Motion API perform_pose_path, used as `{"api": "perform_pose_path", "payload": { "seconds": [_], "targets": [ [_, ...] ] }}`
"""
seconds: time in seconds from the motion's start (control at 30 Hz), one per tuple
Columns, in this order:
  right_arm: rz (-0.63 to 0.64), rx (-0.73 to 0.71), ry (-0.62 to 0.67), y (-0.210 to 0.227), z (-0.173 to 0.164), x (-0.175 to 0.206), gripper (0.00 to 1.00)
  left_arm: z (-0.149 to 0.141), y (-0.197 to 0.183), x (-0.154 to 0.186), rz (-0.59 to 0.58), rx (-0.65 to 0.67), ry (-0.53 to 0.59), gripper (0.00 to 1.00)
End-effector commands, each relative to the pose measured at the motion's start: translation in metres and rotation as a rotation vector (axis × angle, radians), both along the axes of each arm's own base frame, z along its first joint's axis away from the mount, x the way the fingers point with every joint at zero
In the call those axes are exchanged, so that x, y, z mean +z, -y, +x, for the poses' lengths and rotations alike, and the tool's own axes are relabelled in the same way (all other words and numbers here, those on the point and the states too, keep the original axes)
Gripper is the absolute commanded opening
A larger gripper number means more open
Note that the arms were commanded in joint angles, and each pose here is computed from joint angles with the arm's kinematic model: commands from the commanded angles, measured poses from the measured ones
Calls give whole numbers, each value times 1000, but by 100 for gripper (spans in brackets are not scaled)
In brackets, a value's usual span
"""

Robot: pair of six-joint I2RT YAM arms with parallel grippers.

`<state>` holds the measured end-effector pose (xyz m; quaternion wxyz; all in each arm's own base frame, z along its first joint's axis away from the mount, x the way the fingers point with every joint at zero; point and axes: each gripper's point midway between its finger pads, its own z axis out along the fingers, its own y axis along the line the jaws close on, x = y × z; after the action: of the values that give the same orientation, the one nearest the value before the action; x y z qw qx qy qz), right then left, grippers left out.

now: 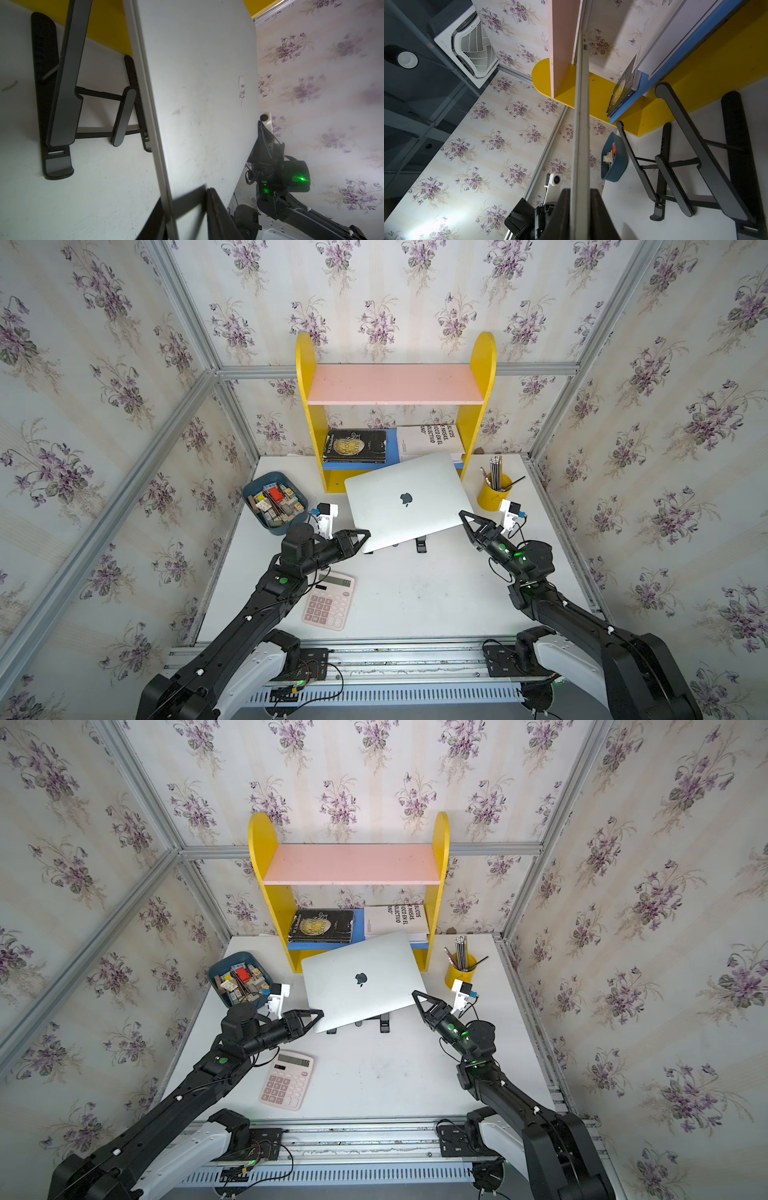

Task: Close the laptop lid and set it aside
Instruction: Pick up the laptop from the computer stand.

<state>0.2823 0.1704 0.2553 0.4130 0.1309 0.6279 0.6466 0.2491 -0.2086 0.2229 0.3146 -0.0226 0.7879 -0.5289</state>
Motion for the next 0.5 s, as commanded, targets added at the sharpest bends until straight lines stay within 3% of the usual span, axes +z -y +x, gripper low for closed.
{"api": "perform_pose_path", "payload": {
  "seconds": [0.0, 0.47],
  "targets": [
    [-37, 68, 100, -11, -12, 18, 0, -5, 9, 28, -36, -65, 109, 29],
    [-71, 57, 132, -14, -4, 42, 0, 11, 16, 73, -13, -87, 186, 28]
  ]
}}
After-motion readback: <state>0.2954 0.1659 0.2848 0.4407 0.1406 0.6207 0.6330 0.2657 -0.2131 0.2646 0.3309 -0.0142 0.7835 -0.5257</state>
